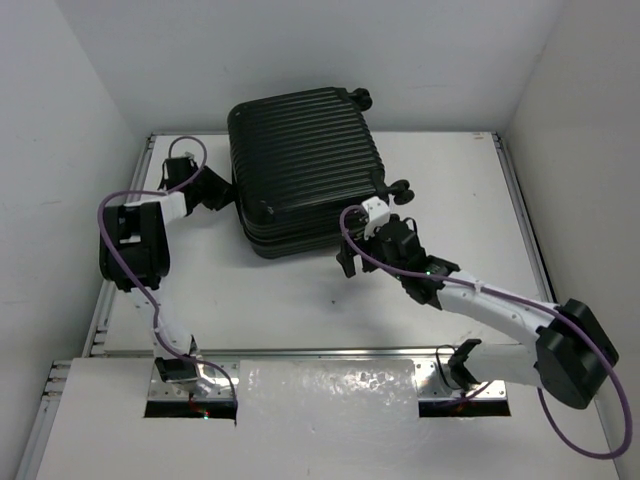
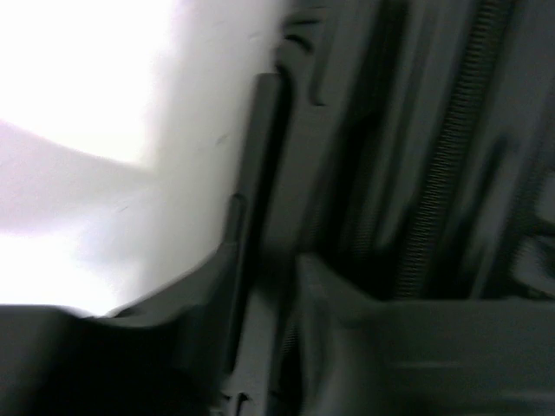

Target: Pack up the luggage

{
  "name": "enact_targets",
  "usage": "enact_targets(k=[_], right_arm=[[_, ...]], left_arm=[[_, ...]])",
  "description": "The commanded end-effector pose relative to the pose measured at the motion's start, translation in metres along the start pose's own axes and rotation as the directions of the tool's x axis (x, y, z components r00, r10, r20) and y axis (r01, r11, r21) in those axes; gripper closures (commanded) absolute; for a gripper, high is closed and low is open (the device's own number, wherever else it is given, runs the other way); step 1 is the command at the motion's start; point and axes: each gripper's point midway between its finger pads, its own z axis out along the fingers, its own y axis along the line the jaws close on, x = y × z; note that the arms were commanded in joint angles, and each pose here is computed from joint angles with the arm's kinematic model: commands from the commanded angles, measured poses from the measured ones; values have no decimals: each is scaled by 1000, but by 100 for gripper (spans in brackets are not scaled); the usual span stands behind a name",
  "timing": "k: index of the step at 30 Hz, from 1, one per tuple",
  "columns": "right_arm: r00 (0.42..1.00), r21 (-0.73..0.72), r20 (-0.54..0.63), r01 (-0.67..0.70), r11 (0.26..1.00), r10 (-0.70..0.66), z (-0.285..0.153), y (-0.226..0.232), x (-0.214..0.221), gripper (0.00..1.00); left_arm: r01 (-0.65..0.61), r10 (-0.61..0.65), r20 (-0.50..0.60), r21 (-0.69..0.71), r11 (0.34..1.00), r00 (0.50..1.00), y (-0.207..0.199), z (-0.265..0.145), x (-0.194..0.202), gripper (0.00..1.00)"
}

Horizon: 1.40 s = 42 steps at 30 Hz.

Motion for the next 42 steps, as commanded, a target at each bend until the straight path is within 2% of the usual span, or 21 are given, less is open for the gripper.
enact_targets(k=[1,2,3,4,6,9,13,14,19,20,23,24,30,38,42], right_arm=[[1000,39,-3,19,999,-19,13,-5,-3,12],[1000,56,-12,30,998,-29,17,-9,1,12],[999,89,-30,42,995,-39,26,-15,8,12],[999,110,-27,50,993,-47,30,-18,6,12],[998,174,-21,61,983,-58,39,-30,7,13],[998,164,44,39,986,-47,50,-25,-11,15],[996,189,72,31,981,-45,78,-23,-38,23],[996,197,79,24,980,-40,82,-24,-41,29],[982,168,185,-67,983,35,92,-16,-62,42],[976,164,209,-88,982,53,94,-16,-66,52],[969,202,238,-111,973,61,98,-22,-72,67],[964,215,258,-120,969,62,98,-25,-76,78],[936,307,350,-152,940,37,77,-47,-87,100],[917,334,394,-201,921,57,51,-118,-68,100],[922,333,384,-95,938,-43,48,-136,-74,100]], left_arm=[[-73,74,11,-43,996,997,9,20,2,75],[-69,70,7,-50,996,998,12,22,3,92],[-64,65,10,-57,996,998,14,23,2,98],[-59,59,2,-68,996,998,19,26,5,100],[-49,49,1,-68,996,999,21,28,6,100],[-47,47,-4,-45,998,999,16,28,8,100],[-53,53,-2,-15,998,999,8,24,7,100],[-54,54,3,-10,998,999,7,23,7,100],[-64,64,4,-14,998,998,8,19,10,100],[-63,63,1,-12,998,998,8,19,11,100],[-57,57,0,-15,998,998,9,19,11,100],[-60,60,5,-14,998,998,8,18,10,100],[-63,63,20,-15,998,998,4,17,4,100],[-15,22,75,-90,996,997,10,20,-11,100],[27,-13,115,-121,992,993,8,28,-26,100]])
